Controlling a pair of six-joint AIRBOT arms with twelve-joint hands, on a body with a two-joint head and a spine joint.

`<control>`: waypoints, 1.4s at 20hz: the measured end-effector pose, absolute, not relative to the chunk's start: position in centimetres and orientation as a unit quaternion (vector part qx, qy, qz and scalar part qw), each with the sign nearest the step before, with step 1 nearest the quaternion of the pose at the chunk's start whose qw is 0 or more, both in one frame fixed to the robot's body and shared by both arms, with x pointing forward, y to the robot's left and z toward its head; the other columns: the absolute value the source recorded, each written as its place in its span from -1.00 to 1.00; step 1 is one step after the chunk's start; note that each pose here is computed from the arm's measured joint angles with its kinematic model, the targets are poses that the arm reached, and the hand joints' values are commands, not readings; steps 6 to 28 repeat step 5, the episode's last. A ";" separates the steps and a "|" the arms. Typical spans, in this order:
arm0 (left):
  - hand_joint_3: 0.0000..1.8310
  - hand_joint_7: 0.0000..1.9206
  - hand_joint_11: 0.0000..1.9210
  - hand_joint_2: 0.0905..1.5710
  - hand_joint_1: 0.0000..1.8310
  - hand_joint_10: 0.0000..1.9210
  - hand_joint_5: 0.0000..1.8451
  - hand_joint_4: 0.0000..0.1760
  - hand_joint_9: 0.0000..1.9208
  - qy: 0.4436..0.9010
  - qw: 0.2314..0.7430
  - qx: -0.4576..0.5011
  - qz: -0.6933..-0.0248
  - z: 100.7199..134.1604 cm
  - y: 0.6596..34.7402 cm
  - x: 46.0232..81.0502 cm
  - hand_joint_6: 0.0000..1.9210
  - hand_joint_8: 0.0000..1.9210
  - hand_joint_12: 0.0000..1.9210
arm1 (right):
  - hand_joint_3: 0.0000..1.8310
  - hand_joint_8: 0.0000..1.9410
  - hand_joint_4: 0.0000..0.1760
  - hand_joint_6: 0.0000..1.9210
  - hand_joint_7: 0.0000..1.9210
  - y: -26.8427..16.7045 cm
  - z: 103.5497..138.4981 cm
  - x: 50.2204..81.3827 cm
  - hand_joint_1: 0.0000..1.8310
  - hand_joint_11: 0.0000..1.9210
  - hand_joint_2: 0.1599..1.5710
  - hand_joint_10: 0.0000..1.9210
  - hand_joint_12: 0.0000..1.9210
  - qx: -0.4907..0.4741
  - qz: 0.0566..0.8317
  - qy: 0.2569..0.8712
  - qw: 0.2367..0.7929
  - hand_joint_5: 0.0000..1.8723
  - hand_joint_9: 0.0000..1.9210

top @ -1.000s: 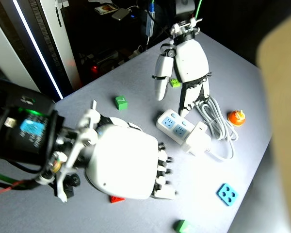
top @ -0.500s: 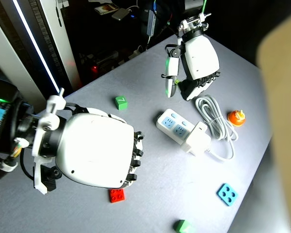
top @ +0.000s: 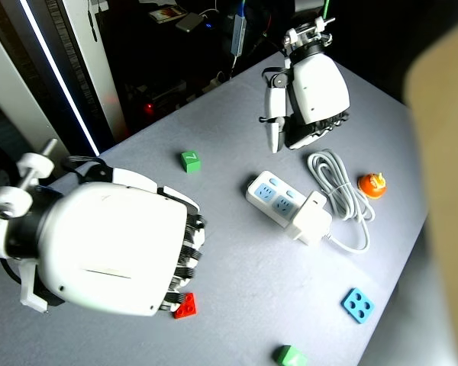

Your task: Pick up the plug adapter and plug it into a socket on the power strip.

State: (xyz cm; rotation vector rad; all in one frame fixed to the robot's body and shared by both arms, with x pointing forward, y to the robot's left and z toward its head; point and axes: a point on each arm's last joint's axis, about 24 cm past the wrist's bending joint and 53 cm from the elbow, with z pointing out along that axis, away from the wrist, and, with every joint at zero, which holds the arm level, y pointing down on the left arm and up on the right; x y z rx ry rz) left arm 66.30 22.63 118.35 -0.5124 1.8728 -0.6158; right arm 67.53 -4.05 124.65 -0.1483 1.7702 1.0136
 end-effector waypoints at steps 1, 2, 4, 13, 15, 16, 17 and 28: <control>-1.00 0.40 0.55 0.78 -0.50 1.00 0.45 -1.00 0.48 0.783 0.524 -0.215 -0.258 118.3 22.6 66.3 1.00 1.00 1.00 | -1.00 1.00 -0.46 1.00 0.37 -4.3 124.8 67.6 -0.73 0.60 0.85 1.00 1.00 -0.060 0.423 0.737 0.524 0.28 0.51; -1.00 0.39 0.53 0.79 -0.51 1.00 0.44 -1.00 0.46 0.782 0.524 -0.214 -0.259 118.4 22.6 66.3 1.00 1.00 1.00 | -1.00 1.00 -0.44 1.00 0.36 -4.7 125.1 67.7 -0.73 0.59 0.86 1.00 1.00 -0.057 0.423 0.734 0.528 0.28 0.51; -1.00 0.39 0.53 0.79 -0.50 1.00 0.43 -1.00 0.46 0.782 0.525 -0.212 -0.259 118.5 22.5 66.3 1.00 1.00 1.00 | -1.00 1.00 -0.38 1.00 0.35 -5.3 125.2 67.4 -0.68 0.60 0.84 1.00 1.00 -0.051 0.425 0.734 0.528 0.27 0.51; -1.00 0.39 0.53 0.79 -0.48 1.00 0.41 -1.00 0.46 0.782 0.524 -0.213 -0.260 118.5 22.5 66.3 1.00 1.00 1.00 | -1.00 1.00 -0.35 1.00 0.35 -5.5 125.2 67.1 -0.67 0.59 0.84 1.00 1.00 -0.051 0.424 0.734 0.528 0.27 0.50; -1.00 0.39 0.53 0.79 -0.48 1.00 0.41 -1.00 0.46 0.782 0.524 -0.213 -0.260 118.5 22.5 66.3 1.00 1.00 1.00 | -1.00 1.00 -0.35 1.00 0.35 -5.5 125.2 67.1 -0.67 0.59 0.84 1.00 1.00 -0.051 0.424 0.734 0.528 0.27 0.50; -1.00 0.39 0.53 0.79 -0.48 1.00 0.41 -1.00 0.46 0.782 0.524 -0.213 -0.260 118.5 22.5 66.3 1.00 1.00 1.00 | -1.00 1.00 -0.35 1.00 0.35 -5.5 125.2 67.1 -0.67 0.59 0.84 1.00 1.00 -0.051 0.424 0.734 0.528 0.27 0.50; -1.00 0.39 0.53 0.79 -0.48 1.00 0.41 -1.00 0.46 0.782 0.524 -0.213 -0.260 118.5 22.5 66.3 1.00 1.00 1.00 | -1.00 1.00 -0.35 1.00 0.35 -5.5 125.2 67.1 -0.67 0.59 0.84 1.00 1.00 -0.051 0.424 0.734 0.528 0.27 0.50; -1.00 0.39 0.53 0.79 -0.48 1.00 0.41 -1.00 0.46 0.782 0.524 -0.213 -0.260 118.5 22.5 66.3 1.00 1.00 1.00 | -1.00 1.00 -0.35 1.00 0.35 -5.5 125.2 67.1 -0.67 0.59 0.84 1.00 1.00 -0.051 0.424 0.734 0.528 0.27 0.50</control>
